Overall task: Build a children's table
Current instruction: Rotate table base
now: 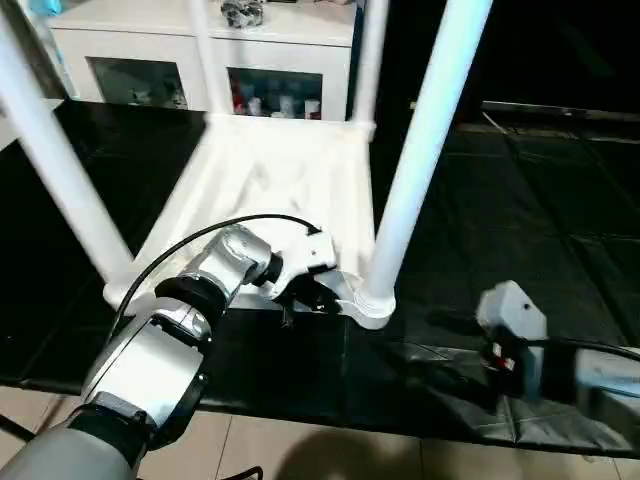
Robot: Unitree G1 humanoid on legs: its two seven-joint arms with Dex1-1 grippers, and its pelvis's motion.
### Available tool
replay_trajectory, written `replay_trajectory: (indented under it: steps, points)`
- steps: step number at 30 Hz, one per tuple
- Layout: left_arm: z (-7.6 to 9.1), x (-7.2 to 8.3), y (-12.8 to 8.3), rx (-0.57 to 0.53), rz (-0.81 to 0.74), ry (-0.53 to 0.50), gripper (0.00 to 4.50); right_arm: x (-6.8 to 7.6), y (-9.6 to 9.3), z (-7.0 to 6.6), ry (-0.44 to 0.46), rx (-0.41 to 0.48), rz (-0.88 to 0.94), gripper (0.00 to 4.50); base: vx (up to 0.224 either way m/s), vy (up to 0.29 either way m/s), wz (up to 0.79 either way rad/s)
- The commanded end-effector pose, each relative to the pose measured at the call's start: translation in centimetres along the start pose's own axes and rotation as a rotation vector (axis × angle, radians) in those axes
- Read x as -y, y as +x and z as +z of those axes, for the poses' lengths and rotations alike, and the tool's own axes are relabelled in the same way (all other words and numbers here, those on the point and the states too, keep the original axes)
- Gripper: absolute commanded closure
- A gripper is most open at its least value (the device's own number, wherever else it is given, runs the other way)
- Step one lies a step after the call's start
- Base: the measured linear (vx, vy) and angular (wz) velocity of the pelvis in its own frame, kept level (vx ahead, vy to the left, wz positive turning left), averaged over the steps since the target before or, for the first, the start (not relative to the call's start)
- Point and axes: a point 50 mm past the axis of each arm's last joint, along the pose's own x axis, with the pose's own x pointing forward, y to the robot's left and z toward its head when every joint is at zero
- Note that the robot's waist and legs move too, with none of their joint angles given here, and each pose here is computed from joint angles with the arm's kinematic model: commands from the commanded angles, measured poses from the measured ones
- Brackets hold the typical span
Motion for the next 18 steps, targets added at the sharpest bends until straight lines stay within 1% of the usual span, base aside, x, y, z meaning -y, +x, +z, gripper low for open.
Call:
replay_trajectory:
  steps: [1, 3, 5, 7, 8, 9, 10, 12, 16, 18]
  points:
    - [-1.3, 0.4, 0.4, 0.035, 0.011, -0.122, 4.48, 0.2, 0.4, -0.1, 0.007, 0.014, -0.013, 0.55, 0.000, 0.000, 0.00]
    - [-1.7, 0.7, 0.9, 0.036, 0.008, -0.155, 4.48, 0.2, 0.8, -0.2, 0.018, 0.024, -0.012, 0.55, 0.000, 0.000, 0.00]
    - [-2.3, 1.3, 1.2, 0.042, -0.005, -0.148, 4.48, 0.5, 1.0, -0.5, 0.032, 0.031, -0.026, 0.55, 0.000, 0.000, 0.00]
    - [-2.5, 1.8, 1.3, 0.072, -0.013, -0.114, 4.48, 0.6, 1.2, -0.7, 0.041, 0.034, -0.034, 0.55, 0.000, 0.000, 0.00]
    - [-2.7, 2.0, 1.1, 0.077, -0.012, -0.093, 4.48, 0.8, 1.3, -0.9, 0.051, 0.039, -0.045, 0.55, 0.000, 0.000, 0.00]
    - [-2.7, 2.0, 1.1, 0.077, -0.012, -0.093, 4.48, 0.8, 1.3, -0.9, 0.051, 0.039, -0.045, 0.55, 0.000, 0.000, 0.00]
    - [-3.1, 2.6, 0.9, 0.083, -0.031, -0.079, 4.48, 1.2, 1.3, -1.2, 0.064, 0.046, -0.063, 0.55, 0.000, 0.000, 0.00]
    - [-3.2, 2.9, 0.8, 0.097, -0.032, -0.094, 4.48, 1.5, 1.3, -1.3, 0.071, 0.059, -0.079, 0.55, 0.000, 0.000, 0.00]
    - [-3.7, 3.6, 0.5, 0.118, -0.030, -0.051, 4.48, 1.9, 1.4, -1.3, 0.085, 0.081, -0.091, 0.55, 0.000, 0.000, 0.00]
    - [-3.6, 3.4, 0.4, 0.143, 0.029, -0.066, 4.48, 2.0, 1.5, -1.4, 0.080, 0.077, -0.084, 0.55, 0.000, 0.000, 0.00]
